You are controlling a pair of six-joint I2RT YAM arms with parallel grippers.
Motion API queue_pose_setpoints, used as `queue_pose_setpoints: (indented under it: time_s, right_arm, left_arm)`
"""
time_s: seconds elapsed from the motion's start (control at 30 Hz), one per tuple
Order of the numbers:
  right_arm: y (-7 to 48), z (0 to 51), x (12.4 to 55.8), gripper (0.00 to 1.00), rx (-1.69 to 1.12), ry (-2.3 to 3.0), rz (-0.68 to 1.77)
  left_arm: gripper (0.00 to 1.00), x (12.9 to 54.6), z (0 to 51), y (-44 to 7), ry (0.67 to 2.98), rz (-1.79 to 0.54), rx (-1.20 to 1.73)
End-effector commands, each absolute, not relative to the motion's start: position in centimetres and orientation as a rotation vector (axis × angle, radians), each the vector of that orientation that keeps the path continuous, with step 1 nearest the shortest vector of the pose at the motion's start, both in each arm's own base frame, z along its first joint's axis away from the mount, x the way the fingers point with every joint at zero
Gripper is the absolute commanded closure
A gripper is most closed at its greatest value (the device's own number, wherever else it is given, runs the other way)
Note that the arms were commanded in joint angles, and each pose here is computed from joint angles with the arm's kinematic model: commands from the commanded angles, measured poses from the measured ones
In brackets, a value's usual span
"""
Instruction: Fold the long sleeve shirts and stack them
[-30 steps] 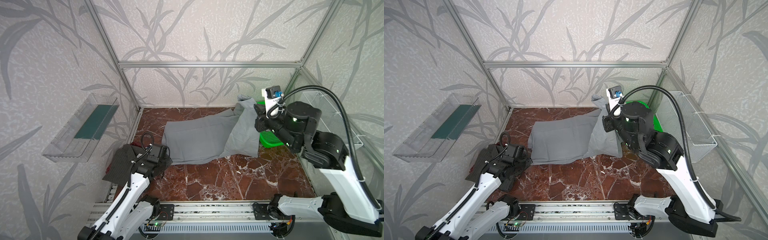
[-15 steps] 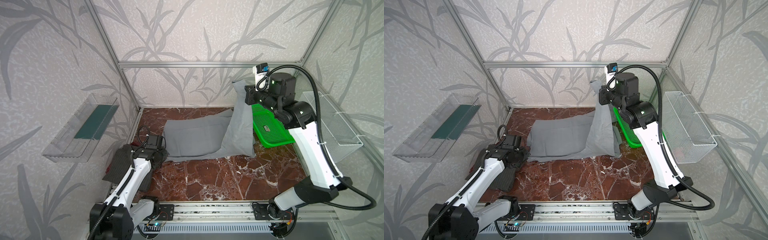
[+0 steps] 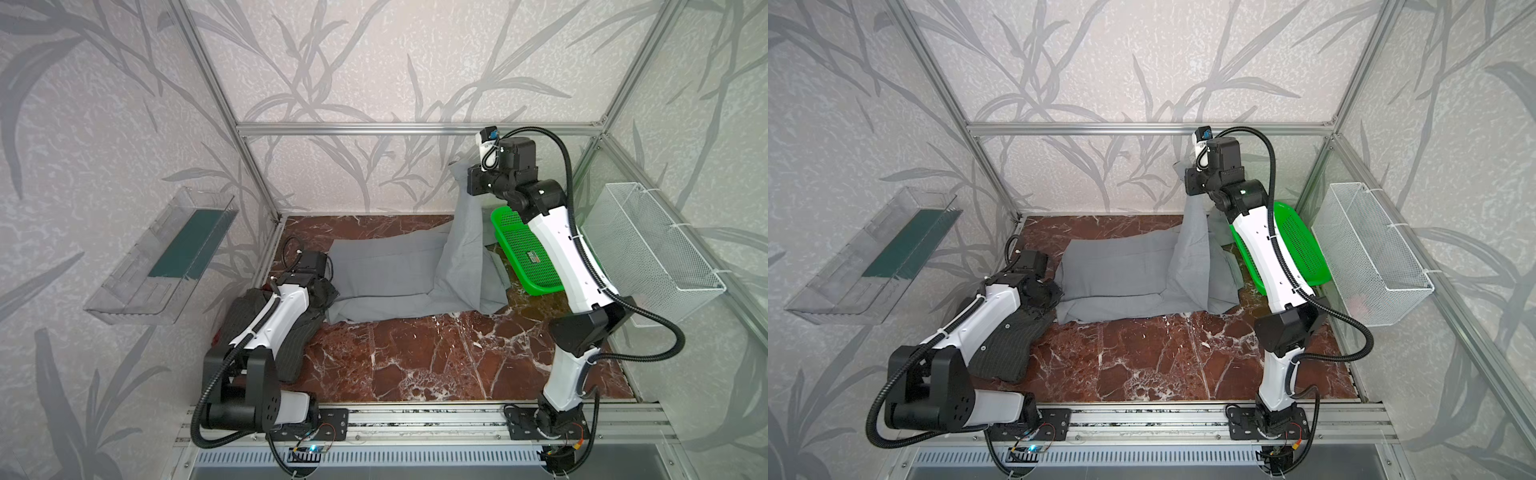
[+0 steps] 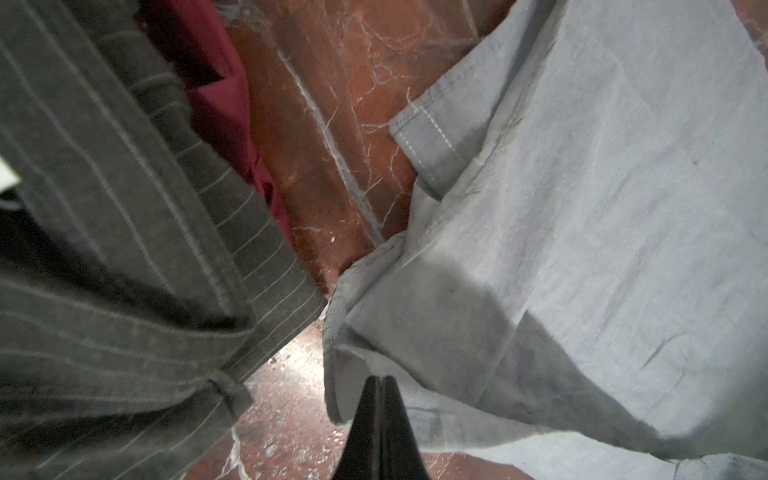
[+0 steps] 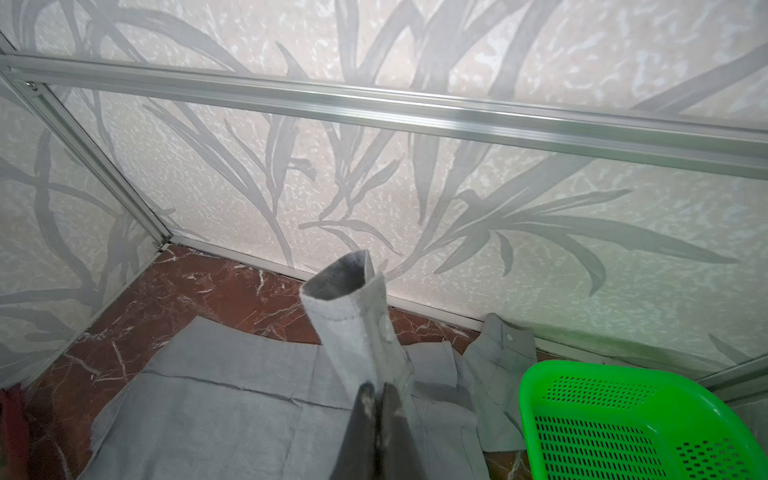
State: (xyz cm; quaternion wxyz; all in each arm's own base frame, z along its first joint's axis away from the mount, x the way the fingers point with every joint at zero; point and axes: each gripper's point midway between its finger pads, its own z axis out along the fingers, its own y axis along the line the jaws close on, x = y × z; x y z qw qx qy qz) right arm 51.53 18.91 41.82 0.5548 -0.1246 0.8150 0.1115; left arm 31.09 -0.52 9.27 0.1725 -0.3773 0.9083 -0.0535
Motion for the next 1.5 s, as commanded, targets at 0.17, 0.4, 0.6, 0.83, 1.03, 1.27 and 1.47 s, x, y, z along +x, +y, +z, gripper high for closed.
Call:
queue_pose_setpoints:
  time_s: [0.17, 0.4, 0.6, 0.83, 1.03, 1.27, 1.47]
  right_arm:
    - [18.5, 43.3, 54.9, 1.00, -0.341, 1.833, 0.309]
    - [18.1, 42.6, 55.8, 1.00, -0.339, 1.838, 0.280]
    - [17.9, 44.1, 56.7, 1.00, -0.358, 1.773, 0.320]
    - [18.8, 41.8, 58.9, 1.00, -0.401, 1.779, 0.324]
    - [18.9, 40.0, 60.8, 1.00, -0.433, 1.767, 0.274]
    - [19.4, 37.7, 62.6, 1.00, -0.453, 1.771, 0.270]
    - [21.1, 36.6, 61.0, 1.00, -0.457, 1.849, 0.206]
  left_arm:
    - [1.00, 32.6, 8.0, 0.2, 2.703, -0.033, -1.027]
    - [1.00, 32.9, 7.4, 0.6, 2.725, -0.028, -1.033]
    - [1.00, 33.0, 7.0, 0.9, 2.741, -0.025, -1.029]
    - [1.00, 34.1, 6.9, 1.3, 2.769, 0.007, -1.001]
    - [0.86, 35.3, 7.3, 1.8, 2.778, 0.035, -0.983]
    - [0.60, 36.0, 9.1, 1.9, 2.762, -0.015, -0.967]
    - [0.38, 35.0, 11.9, 0.3, 2.726, -0.165, -0.907]
